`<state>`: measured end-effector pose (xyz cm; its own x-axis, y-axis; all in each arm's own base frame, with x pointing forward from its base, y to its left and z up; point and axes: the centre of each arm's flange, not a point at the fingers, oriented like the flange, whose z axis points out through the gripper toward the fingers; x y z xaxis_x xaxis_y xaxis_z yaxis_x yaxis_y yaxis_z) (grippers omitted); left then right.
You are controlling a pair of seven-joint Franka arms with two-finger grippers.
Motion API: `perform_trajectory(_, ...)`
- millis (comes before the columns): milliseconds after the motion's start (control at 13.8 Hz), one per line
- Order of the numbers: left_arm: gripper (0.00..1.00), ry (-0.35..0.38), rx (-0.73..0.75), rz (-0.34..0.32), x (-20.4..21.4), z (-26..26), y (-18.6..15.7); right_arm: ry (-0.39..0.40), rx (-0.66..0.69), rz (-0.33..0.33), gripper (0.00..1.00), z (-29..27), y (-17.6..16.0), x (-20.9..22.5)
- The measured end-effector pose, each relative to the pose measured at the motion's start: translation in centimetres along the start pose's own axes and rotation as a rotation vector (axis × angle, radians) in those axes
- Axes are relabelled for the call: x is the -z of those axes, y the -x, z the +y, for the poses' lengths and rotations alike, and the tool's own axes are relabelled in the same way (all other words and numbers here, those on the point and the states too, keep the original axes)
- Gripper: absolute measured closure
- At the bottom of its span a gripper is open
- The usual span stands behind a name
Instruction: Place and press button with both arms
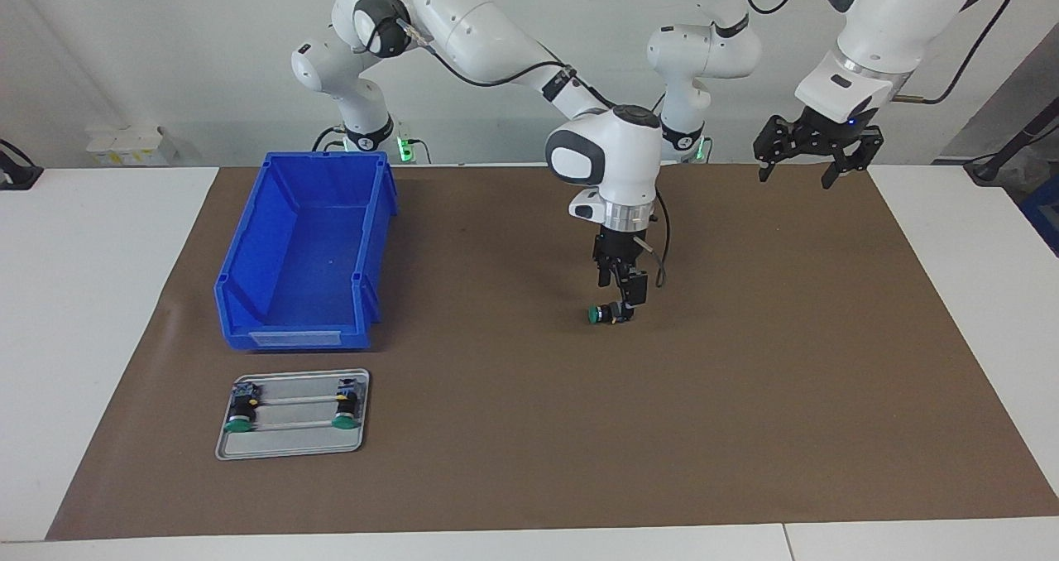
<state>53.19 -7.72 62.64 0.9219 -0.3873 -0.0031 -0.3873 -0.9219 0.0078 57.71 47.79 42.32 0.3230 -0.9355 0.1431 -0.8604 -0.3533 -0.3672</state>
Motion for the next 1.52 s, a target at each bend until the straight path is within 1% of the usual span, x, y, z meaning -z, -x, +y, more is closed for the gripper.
perform_trajectory(145,0.03,-0.01,-0.146,0.044,-0.7,1.2,-0.5,-0.002,0.091,-0.017,0.0,-1.8,-8.4,3.0)
perform_trajectory(218,0.05,-0.013,-0.208,0.057,-0.9,2.4,-0.8,0.009,0.147,-0.021,0.0,-2.0,-12.5,4.3)
perform_trajectory(363,0.07,-0.019,-0.324,0.077,-1.2,5.9,-1.5,0.052,0.282,-0.01,0.0,-1.8,-19.8,6.3)
perform_trajectory(436,0.06,-0.022,-0.391,0.089,-1.5,7.7,-1.9,0.071,0.342,-0.007,0.0,-1.6,-23.1,7.1)
perform_trajectory(508,0.06,-0.028,-0.471,0.104,-2.1,9.3,-2.3,0.085,0.395,-0.021,0.0,-1.3,-26.6,8.0)
perform_trajectory(654,0.05,-0.031,-0.6,0.136,-4.4,11.4,-3.0,0.093,0.495,-0.058,0.0,-0.3,-33.4,10.0)
perform_trajectory(799,0.07,-0.006,-0.698,0.157,-7.6,12.0,-3.6,0.113,0.585,-0.069,0.0,1.3,-39.2,12.5)
perform_trajectory(944,0.07,0.001,-0.78,0.153,-10.7,12.7,-4.6,0.141,0.648,-0.08,0.0,3.1,-42.8,15.2)
perform_trajectory(1162,0.1,-0.003,-0.849,0.157,-14.5,15.9,-6.7,0.197,0.742,-0.123,0.0,5.9,-45.8,19.3)
perform_trajectory(1307,0.12,-0.01,-0.874,0.165,-16.7,17.4,-7.7,0.224,0.79,-0.155,0.0,8.0,-46.9,22.6)
perform_trajectory(1380,0.15,-0.011,-0.893,0.163,-17.5,17.8,-8.0,0.235,0.821,-0.172,0.0,8.8,-47.1,23.5)
perform_trajectory(1525,0.15,-0.012,-0.935,0.152,-19.1,18.0,-8.6,0.244,0.907,-0.201,0.0,10.0,-47.1,23.1)
